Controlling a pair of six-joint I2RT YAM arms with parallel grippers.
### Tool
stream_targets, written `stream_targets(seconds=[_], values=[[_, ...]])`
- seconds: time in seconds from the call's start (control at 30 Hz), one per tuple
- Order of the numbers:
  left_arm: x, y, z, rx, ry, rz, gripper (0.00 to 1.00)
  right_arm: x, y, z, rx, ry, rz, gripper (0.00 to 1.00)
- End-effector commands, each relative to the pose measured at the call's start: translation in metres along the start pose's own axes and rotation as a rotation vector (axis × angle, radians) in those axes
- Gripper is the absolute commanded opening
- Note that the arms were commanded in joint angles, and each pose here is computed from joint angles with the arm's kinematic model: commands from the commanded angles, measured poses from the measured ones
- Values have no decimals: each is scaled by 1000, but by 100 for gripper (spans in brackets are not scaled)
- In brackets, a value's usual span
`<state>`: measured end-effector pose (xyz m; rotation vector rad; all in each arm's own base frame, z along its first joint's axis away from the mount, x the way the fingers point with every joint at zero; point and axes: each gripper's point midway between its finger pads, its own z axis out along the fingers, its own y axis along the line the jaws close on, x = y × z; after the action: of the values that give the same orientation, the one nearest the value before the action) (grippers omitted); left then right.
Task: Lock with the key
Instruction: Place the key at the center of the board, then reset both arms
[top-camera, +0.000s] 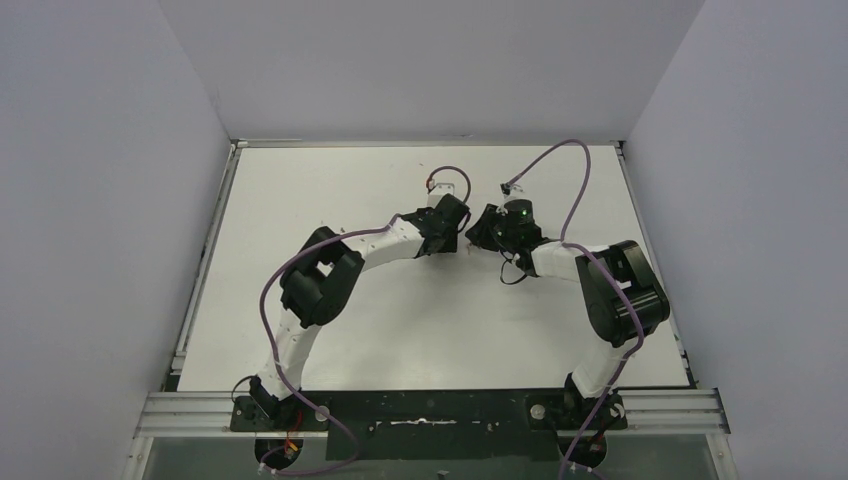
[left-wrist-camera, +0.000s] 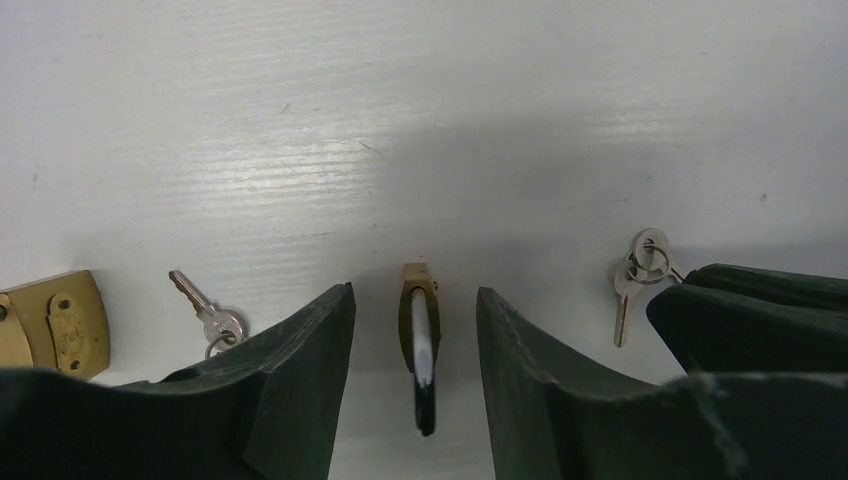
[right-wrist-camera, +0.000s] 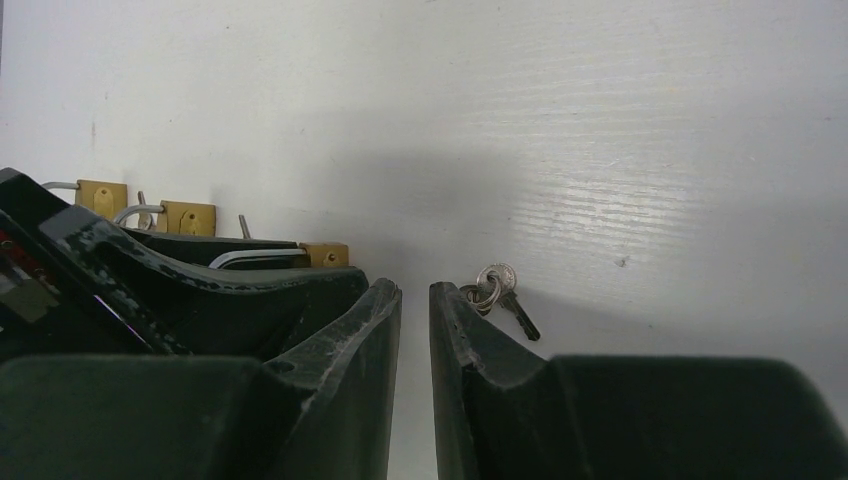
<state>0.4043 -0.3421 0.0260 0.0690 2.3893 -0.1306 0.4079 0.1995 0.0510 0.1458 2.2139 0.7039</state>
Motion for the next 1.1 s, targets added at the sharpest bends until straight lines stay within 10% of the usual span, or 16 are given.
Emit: stream_targets(seconds=[0.0,0.27,1.07], values=[[-21,-8,-3,17,-32,-30,51,-15,4,3,-30,-54,-1,19],[-31,-6,-9,19,-47,-35,75,-16,4,2,-34,-55,0,19],[-135,1,-112,117,-293,-37,77,-62,29,-38,-38,-149,-80,27]])
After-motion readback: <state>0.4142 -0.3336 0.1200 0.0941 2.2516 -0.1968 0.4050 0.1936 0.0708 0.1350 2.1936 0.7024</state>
